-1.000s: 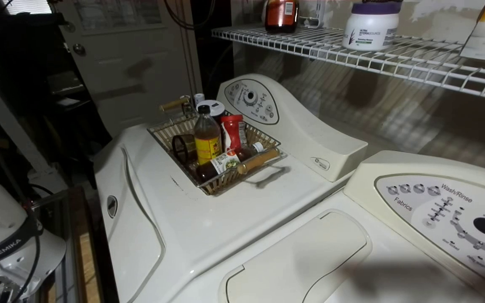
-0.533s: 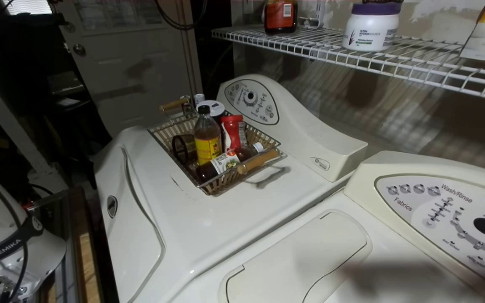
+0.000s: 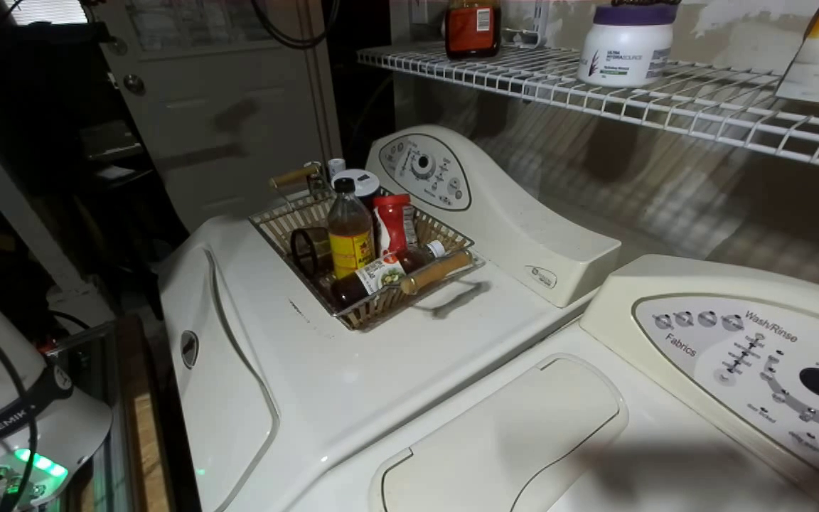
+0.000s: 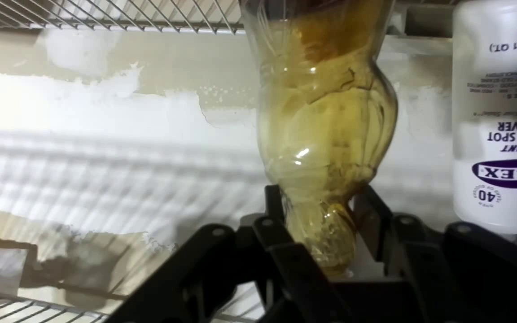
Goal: Pick up the bottle on the shelf and make it stand upright
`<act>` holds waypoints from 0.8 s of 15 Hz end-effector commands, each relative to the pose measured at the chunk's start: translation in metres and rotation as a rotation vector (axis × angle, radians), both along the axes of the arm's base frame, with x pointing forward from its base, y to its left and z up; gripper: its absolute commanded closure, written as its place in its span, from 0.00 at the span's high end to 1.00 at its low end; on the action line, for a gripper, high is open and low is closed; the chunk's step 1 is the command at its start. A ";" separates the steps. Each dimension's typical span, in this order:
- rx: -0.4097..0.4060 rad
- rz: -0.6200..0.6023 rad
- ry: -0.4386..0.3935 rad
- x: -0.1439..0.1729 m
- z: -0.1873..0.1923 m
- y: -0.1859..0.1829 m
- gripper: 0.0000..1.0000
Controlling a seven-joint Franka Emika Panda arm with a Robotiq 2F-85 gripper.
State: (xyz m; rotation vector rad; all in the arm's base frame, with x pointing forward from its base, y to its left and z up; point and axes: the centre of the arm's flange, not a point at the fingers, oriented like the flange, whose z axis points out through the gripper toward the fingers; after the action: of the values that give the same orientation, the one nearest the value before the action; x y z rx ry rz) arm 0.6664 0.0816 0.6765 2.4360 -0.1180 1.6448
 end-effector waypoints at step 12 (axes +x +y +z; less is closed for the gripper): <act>-0.004 -0.129 0.209 -0.020 -0.067 0.007 1.00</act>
State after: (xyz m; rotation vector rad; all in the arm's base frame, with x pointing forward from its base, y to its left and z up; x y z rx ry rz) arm 0.6671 0.0829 0.6175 2.5185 -0.2122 1.4181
